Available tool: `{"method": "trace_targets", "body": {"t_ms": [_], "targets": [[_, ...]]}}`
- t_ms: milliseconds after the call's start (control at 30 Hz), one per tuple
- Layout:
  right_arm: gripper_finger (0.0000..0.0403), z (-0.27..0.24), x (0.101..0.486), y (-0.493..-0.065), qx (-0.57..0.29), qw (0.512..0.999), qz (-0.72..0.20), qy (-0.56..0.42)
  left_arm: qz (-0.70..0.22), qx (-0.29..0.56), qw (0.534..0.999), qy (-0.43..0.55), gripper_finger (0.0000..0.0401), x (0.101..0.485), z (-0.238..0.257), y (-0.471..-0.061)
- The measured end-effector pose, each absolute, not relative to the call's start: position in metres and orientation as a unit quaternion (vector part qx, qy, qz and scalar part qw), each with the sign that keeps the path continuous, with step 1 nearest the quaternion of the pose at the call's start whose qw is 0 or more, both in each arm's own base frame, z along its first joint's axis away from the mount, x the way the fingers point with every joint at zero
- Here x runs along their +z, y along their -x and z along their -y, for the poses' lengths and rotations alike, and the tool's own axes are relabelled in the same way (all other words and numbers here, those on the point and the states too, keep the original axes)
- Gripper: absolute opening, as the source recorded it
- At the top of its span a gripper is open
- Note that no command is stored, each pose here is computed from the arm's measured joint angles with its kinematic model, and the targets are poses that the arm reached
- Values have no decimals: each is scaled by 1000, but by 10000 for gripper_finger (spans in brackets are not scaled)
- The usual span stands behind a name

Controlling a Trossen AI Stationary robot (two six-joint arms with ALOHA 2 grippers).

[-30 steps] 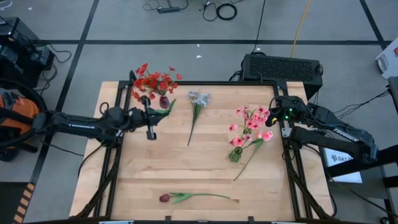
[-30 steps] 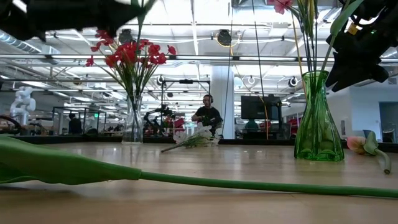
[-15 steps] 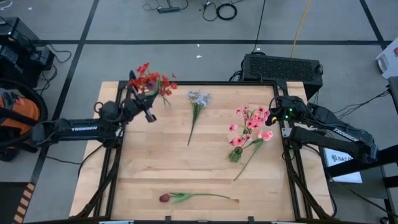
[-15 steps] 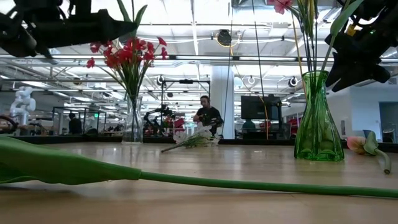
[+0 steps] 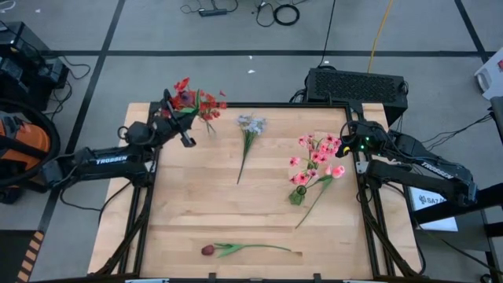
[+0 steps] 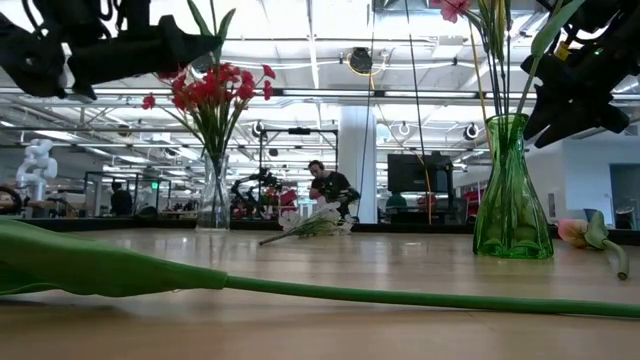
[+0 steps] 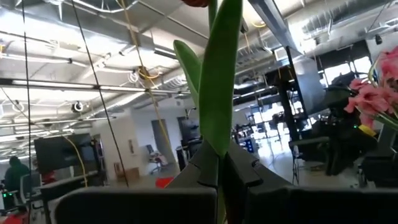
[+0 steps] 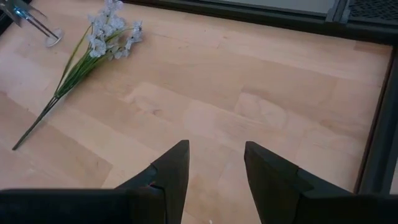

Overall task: Sort flowers into vase by color
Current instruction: Put the top dark red flower into the transparent vase

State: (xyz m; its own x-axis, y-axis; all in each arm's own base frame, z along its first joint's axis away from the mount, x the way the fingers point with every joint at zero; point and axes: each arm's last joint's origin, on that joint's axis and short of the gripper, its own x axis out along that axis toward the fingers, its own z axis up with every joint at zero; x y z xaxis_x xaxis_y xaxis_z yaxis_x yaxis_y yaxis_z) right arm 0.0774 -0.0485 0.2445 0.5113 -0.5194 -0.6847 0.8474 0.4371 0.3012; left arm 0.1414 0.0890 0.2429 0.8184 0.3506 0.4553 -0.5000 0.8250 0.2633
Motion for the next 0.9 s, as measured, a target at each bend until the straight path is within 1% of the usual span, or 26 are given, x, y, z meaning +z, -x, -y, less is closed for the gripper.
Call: {"method": "trace_targets", "body": {"t_ms": [100, 267, 333, 467, 633, 733, 800, 900], "targets": [[148, 49, 245, -77, -430, 806, -253, -319, 207, 226, 935, -181, 1, 241, -91, -145], [148, 49, 245, -77, -431, 805, -252, -319, 260, 223, 921, -186, 1, 246, -91, -145], [148, 49, 245, -77, -431, 805, -252, -319, 266, 224, 919, -188, 1, 247, -91, -144], [148, 49, 245, -77, -431, 805, -252, -319, 247, 227, 925, -179, 1, 243, -92, -146], [148, 49, 245, -77, -431, 805, -252, -320, 186, 226, 944, -155, 1, 231, -96, -151], [148, 49, 245, -77, -432, 804, -251, -322, 158, 225, 953, -125, 1, 221, -97, -152], [148, 49, 245, -77, -432, 804, -251, -322, 148, 225, 956, -115, 1, 214, -96, -151], [148, 49, 245, -77, -432, 804, -251, -322, 138, 247, 953, -107, 1, 204, -94, -146]]}}
